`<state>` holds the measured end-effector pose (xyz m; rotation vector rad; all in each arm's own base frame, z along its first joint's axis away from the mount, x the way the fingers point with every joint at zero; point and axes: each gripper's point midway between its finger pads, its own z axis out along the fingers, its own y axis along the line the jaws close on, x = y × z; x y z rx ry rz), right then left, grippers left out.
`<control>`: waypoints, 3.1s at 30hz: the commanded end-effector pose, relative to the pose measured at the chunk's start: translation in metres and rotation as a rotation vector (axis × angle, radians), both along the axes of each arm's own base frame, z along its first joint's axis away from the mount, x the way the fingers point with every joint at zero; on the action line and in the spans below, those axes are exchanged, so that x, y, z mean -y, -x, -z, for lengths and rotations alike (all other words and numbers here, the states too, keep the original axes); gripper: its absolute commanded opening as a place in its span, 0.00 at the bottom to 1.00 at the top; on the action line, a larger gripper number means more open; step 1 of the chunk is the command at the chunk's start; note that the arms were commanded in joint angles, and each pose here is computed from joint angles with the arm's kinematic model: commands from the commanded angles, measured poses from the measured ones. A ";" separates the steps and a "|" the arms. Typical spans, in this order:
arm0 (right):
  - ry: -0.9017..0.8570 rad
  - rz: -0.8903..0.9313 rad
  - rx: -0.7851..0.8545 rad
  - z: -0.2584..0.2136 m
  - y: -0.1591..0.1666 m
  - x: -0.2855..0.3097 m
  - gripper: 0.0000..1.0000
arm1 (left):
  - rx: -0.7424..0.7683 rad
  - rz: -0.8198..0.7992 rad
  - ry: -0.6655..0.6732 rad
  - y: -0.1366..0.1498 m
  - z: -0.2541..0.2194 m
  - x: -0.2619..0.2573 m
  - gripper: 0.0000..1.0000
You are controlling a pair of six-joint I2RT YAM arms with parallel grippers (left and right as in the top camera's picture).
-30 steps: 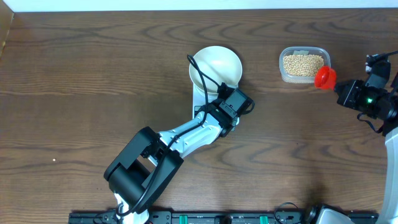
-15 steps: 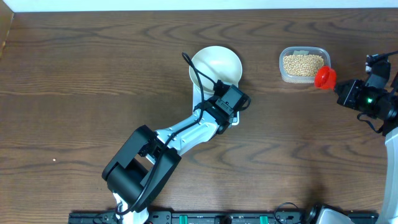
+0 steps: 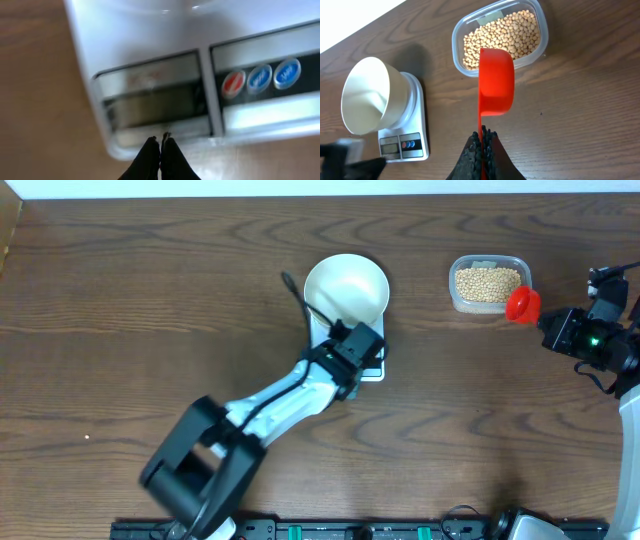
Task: Scoop item into bowl and weigh 50g on scale
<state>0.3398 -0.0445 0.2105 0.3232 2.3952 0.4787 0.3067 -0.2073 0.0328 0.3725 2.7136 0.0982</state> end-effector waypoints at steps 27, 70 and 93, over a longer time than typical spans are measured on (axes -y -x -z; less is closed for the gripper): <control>0.092 0.006 0.251 -0.046 -0.042 0.015 0.01 | 0.665 -0.637 0.260 -0.091 -0.214 -0.236 0.07; 0.087 0.038 0.190 -0.027 -0.046 0.022 0.01 | 0.074 -0.121 0.279 -0.035 -0.051 -0.004 0.07; 0.085 0.038 0.183 -0.026 -0.045 0.022 0.01 | 0.018 0.005 0.230 -0.024 0.000 0.037 0.07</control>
